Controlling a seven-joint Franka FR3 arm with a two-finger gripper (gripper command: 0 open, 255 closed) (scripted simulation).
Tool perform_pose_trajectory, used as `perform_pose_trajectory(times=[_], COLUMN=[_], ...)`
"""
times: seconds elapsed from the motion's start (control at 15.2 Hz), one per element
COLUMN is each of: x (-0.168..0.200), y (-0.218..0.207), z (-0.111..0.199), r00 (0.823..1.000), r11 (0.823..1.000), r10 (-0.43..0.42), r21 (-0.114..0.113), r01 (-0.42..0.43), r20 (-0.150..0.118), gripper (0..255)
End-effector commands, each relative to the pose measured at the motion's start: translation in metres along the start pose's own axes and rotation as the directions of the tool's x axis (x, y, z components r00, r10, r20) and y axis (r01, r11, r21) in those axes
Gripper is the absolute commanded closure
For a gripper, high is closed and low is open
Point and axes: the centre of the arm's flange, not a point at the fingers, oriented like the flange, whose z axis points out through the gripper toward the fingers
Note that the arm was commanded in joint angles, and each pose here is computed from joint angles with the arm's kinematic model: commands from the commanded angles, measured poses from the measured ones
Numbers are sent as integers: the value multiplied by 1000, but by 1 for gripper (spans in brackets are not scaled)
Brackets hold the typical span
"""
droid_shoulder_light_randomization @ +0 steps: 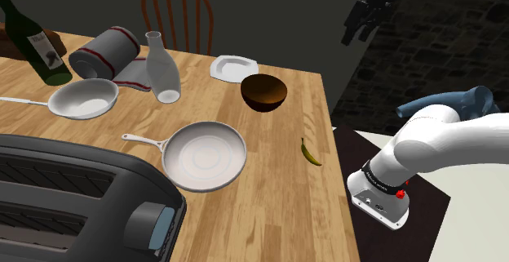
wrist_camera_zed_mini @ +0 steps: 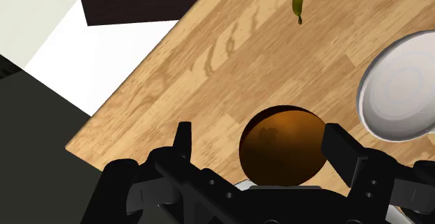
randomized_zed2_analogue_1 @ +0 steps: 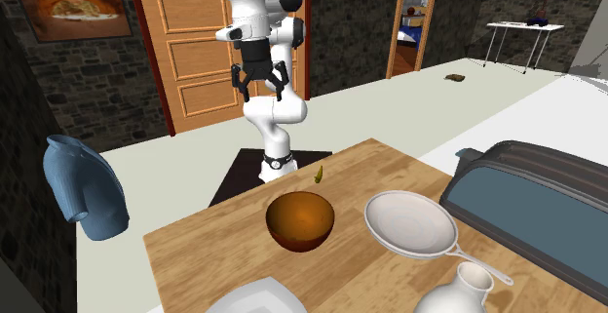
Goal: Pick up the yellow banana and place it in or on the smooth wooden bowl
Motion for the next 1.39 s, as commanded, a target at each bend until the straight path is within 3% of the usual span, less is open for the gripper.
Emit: perform_pose_trajectory(times=[0.0, 1.32], x=[0, -82], y=[0, -120], z=[0, 227], r00=[1000, 998], r11=[1000, 994], r10=[0, 58], r21=[0, -88], r01=[0, -58], r20=[0, 2], gripper=[0, 0])
